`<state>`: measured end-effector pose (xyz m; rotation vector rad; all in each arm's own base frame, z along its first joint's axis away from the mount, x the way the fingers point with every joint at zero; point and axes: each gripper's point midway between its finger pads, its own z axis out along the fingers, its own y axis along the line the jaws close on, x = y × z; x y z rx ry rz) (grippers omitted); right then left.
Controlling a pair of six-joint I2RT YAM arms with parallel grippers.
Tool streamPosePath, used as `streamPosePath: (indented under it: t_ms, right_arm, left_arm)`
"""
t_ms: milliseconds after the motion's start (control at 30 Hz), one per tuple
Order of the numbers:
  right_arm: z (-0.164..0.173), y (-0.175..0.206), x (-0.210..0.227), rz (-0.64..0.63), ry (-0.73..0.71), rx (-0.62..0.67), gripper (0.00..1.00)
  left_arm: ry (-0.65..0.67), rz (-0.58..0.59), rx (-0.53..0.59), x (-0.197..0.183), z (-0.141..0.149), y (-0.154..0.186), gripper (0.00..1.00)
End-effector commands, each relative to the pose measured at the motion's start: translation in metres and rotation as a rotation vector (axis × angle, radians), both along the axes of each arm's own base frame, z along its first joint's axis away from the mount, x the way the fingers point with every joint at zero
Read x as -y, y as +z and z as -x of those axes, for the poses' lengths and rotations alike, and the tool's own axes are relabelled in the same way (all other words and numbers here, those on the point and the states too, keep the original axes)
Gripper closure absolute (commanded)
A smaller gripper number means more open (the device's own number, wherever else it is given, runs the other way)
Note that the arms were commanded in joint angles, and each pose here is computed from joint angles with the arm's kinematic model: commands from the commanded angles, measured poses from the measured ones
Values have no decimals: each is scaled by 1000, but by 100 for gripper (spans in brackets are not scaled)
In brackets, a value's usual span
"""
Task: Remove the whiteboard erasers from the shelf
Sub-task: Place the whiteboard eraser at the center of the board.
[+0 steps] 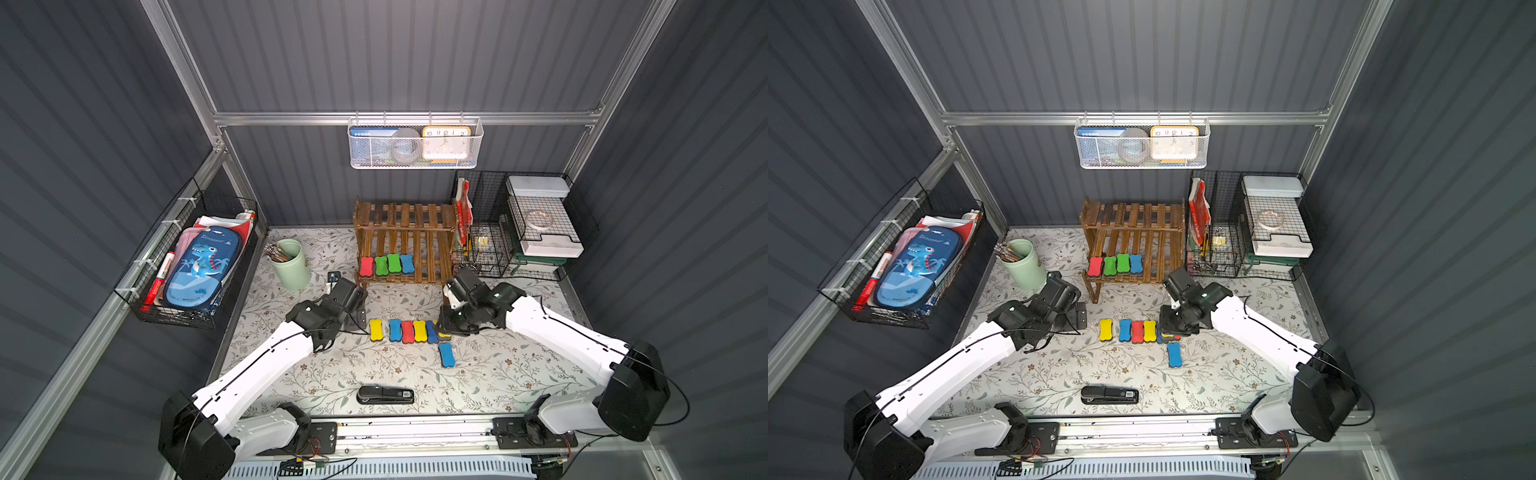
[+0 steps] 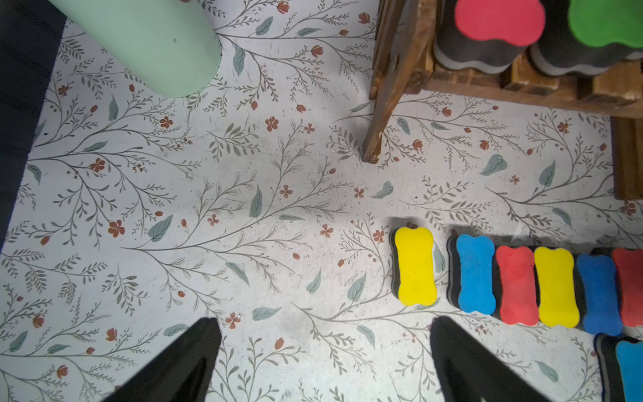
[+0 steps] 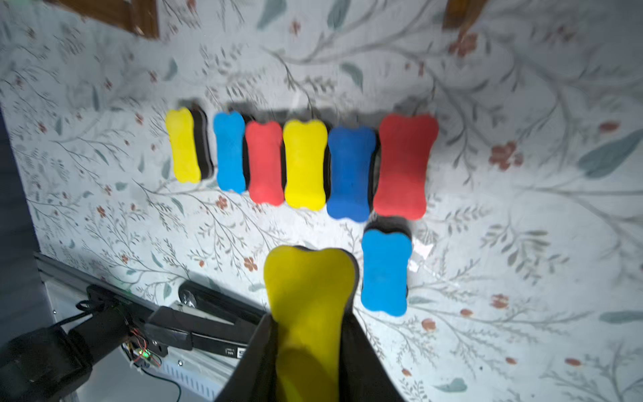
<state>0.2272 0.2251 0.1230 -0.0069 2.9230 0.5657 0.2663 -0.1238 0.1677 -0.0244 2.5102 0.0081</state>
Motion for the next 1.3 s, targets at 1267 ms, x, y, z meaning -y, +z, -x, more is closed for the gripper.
streamPosePath:
  t_ms: [1267]
  right_arm:
    - [7, -79, -20, 160, 98, -71, 65]
  left_arm:
    - [-2, -23, -29, -4, 3, -5, 1]
